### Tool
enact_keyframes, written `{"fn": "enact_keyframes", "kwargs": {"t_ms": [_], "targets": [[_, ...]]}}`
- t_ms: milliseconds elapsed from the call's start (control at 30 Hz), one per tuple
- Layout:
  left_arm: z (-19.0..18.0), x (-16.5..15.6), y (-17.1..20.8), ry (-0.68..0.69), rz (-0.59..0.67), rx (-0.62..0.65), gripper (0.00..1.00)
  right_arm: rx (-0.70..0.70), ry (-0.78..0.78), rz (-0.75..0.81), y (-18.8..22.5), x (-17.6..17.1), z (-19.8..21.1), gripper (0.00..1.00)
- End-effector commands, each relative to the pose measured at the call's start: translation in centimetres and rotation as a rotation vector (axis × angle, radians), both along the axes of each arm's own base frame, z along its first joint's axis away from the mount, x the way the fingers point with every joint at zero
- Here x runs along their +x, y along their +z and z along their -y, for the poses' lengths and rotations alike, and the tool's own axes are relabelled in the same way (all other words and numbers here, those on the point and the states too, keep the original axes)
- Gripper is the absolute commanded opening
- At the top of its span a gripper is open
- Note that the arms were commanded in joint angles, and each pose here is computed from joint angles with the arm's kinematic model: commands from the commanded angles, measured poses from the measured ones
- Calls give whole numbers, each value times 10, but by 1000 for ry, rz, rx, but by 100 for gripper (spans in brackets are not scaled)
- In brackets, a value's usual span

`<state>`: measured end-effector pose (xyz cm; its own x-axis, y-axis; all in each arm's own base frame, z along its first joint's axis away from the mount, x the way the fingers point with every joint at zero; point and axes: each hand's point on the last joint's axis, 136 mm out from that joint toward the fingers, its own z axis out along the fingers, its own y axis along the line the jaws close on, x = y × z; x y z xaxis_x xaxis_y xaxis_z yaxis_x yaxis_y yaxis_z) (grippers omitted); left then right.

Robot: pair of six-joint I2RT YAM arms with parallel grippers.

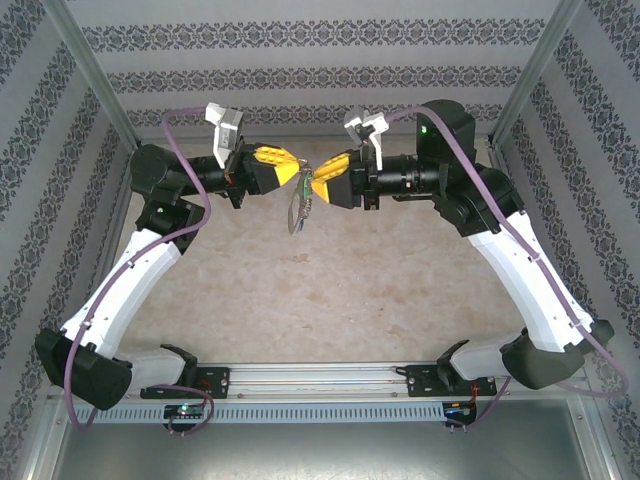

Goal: Put the keys on the keyring

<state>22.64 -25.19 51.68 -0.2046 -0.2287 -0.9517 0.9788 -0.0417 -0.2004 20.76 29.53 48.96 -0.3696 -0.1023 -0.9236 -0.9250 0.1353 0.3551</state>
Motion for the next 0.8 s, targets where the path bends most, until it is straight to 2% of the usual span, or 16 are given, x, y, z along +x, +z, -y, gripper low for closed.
{"fn": "enact_keyframes", "kwargs": {"t_ms": [0,667,767], "targets": [[-4,-6,10,-16,57,-23,0,81,11,60,25,-7,8,29],[-4,-8,13,-34,60,-29,0,84,84,2,18,-4,-3,26],[-3,-7,12,-36,55,-27,0,85,88,3,17,-4,-3,21]]}}
